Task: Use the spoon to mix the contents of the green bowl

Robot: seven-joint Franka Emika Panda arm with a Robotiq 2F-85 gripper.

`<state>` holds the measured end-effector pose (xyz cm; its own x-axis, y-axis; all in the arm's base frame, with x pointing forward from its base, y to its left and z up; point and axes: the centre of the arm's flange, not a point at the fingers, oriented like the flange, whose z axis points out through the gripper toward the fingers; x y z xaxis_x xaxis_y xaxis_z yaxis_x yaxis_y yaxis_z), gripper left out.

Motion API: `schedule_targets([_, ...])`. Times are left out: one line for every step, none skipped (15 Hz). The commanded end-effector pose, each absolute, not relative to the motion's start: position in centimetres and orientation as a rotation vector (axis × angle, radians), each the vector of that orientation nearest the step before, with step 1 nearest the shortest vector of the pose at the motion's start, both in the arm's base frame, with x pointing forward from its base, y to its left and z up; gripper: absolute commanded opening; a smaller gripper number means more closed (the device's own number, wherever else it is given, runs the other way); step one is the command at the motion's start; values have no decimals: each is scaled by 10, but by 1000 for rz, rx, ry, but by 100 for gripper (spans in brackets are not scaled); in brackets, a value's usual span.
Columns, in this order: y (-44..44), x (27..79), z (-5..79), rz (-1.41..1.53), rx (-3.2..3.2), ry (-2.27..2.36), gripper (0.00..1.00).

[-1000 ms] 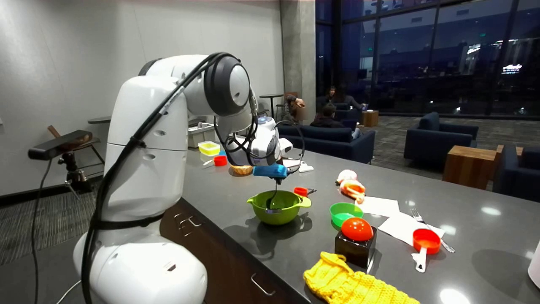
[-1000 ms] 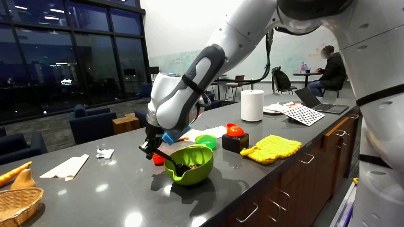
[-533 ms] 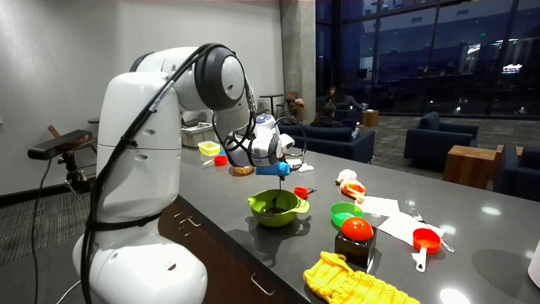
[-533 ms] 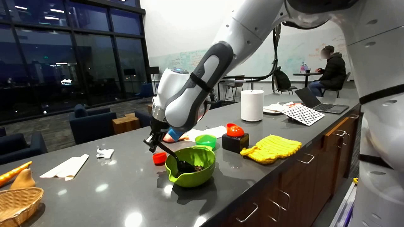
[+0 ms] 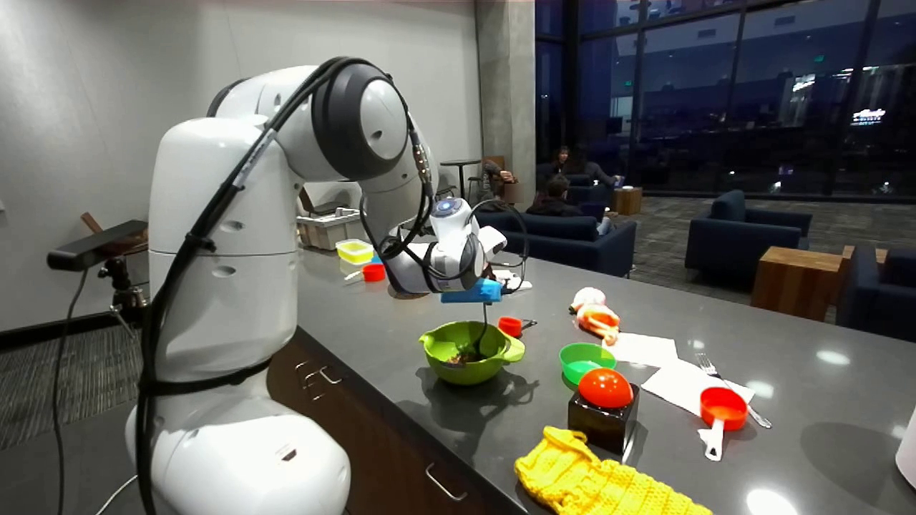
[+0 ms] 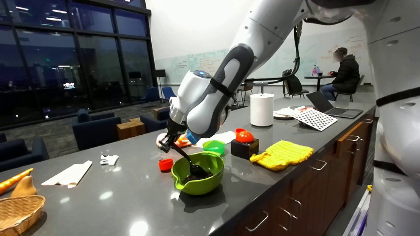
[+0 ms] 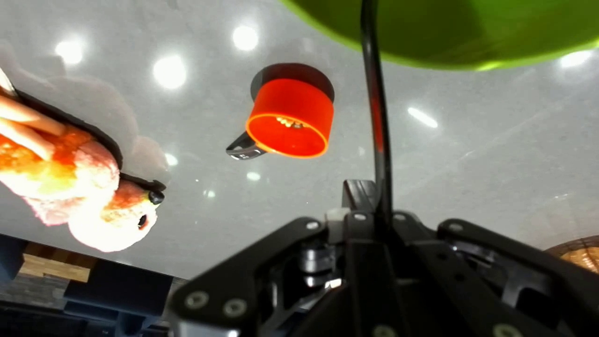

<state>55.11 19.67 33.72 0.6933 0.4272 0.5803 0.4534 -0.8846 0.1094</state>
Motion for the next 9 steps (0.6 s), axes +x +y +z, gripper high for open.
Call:
schedule_targets([170, 521, 345, -1000, -2861, -743, 0])
schedule_targets([165, 516, 344, -1002, -2865, -725, 0])
schedule_targets([161, 510, 343, -1009, -2856, -689, 0])
schedule_targets([158, 505, 342, -1019, -2847, -660, 0])
schedule_targets([157, 499, 340, -1027, -2834, -613, 0])
schedule_targets([157, 495, 339, -1031, -2824, -571, 0])
schedule_targets([159, 489, 339, -1031, -2816, -518, 0])
schedule_targets([160, 485, 338, -1034, -2809, -472, 0])
schedule_targets([162, 481, 336, -1035, -2802, -429, 0])
